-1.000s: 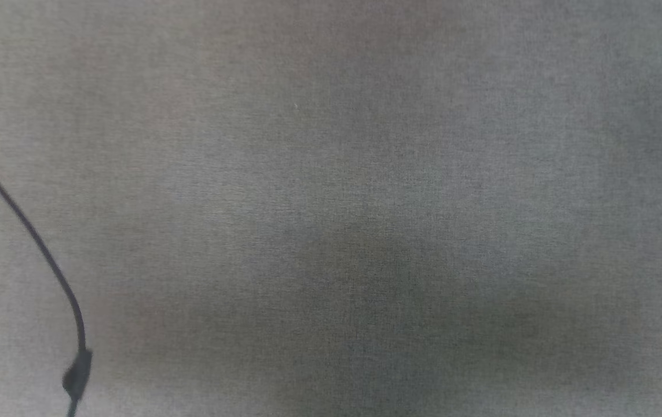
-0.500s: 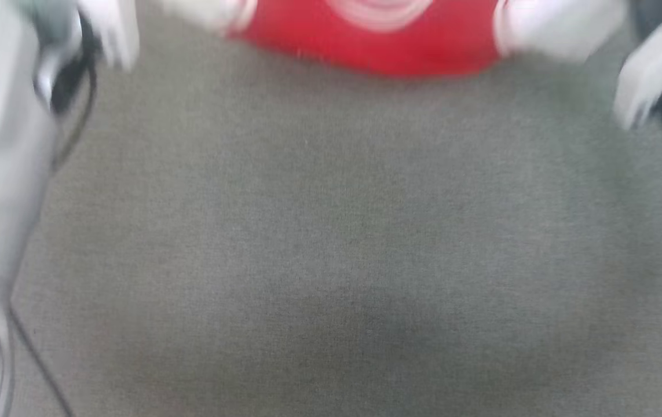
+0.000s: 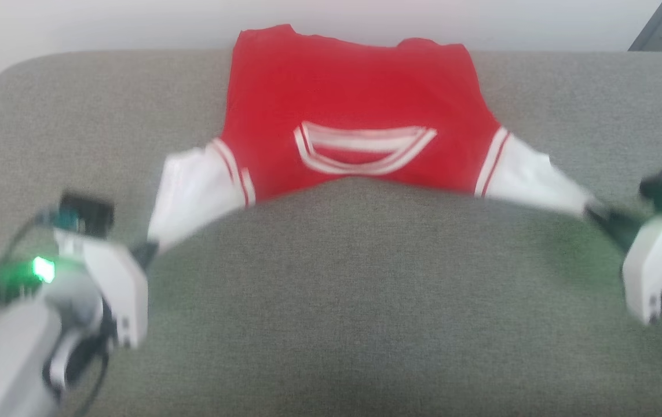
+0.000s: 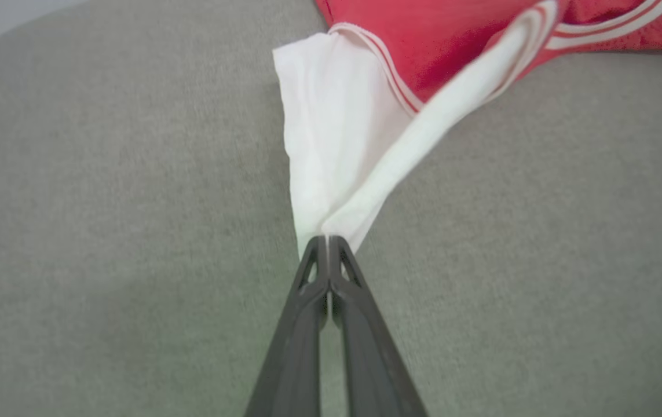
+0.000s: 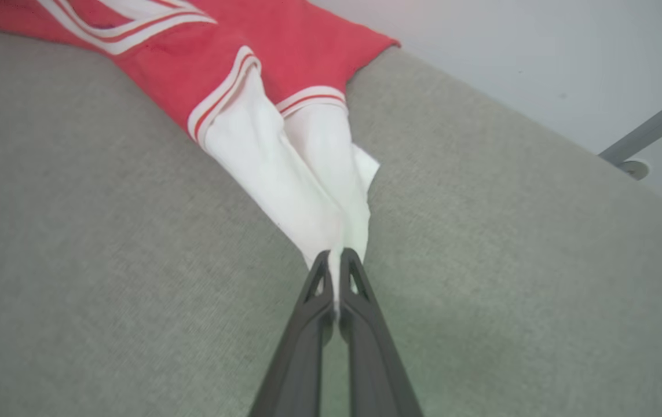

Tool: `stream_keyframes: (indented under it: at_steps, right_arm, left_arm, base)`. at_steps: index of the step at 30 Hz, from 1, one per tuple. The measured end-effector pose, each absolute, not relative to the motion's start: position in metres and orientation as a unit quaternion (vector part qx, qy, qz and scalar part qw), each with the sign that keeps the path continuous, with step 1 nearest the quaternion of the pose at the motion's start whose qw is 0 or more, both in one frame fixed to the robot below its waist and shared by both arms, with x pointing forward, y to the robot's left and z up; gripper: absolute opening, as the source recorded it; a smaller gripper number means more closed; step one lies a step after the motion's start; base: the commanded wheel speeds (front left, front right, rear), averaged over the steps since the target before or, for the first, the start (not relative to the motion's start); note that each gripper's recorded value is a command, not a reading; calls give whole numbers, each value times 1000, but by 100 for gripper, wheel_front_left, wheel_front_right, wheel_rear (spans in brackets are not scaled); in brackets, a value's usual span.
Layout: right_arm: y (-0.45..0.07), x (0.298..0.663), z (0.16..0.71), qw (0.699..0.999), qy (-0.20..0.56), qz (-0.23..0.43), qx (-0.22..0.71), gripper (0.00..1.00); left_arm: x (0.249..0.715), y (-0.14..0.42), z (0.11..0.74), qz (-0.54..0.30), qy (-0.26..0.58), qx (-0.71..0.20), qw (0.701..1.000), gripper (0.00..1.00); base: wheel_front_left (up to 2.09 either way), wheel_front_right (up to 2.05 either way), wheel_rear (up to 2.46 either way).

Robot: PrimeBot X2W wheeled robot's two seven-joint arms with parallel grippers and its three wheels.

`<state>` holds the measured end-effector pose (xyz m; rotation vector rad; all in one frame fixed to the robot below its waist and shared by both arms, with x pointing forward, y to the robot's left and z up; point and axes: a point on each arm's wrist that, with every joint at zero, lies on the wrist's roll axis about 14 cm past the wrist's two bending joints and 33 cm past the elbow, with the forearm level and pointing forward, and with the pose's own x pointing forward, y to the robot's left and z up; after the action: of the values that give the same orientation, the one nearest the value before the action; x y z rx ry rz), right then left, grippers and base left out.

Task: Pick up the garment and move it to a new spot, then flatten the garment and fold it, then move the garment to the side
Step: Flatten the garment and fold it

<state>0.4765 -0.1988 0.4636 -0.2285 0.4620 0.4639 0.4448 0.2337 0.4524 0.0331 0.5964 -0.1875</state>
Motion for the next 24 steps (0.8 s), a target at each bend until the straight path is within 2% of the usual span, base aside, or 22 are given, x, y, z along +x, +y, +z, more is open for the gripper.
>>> stream_keyframes:
  at_steps: [8,13,19,24]
  right_arm:
    - [-208,403,418,899,350,248,-91,0]
    - [-222,361,395,865,432,245,-75,0]
    - [-243,326,381,828,506,233,-65,0]
    - [-245,320,377,823,519,226,-48,0]
  left_arm:
    - [355,225,413,-89,397,-14,913,0]
    - [313,238,395,-52,452,-32,890,0]
    - [288,267,388,9,484,-27,874,0]
    - [285,258,388,5,481,-45,876,0]
  base:
    - [0,0,0]
    - [0,0,0]
    - [0,0,0]
    - [0,0,0]
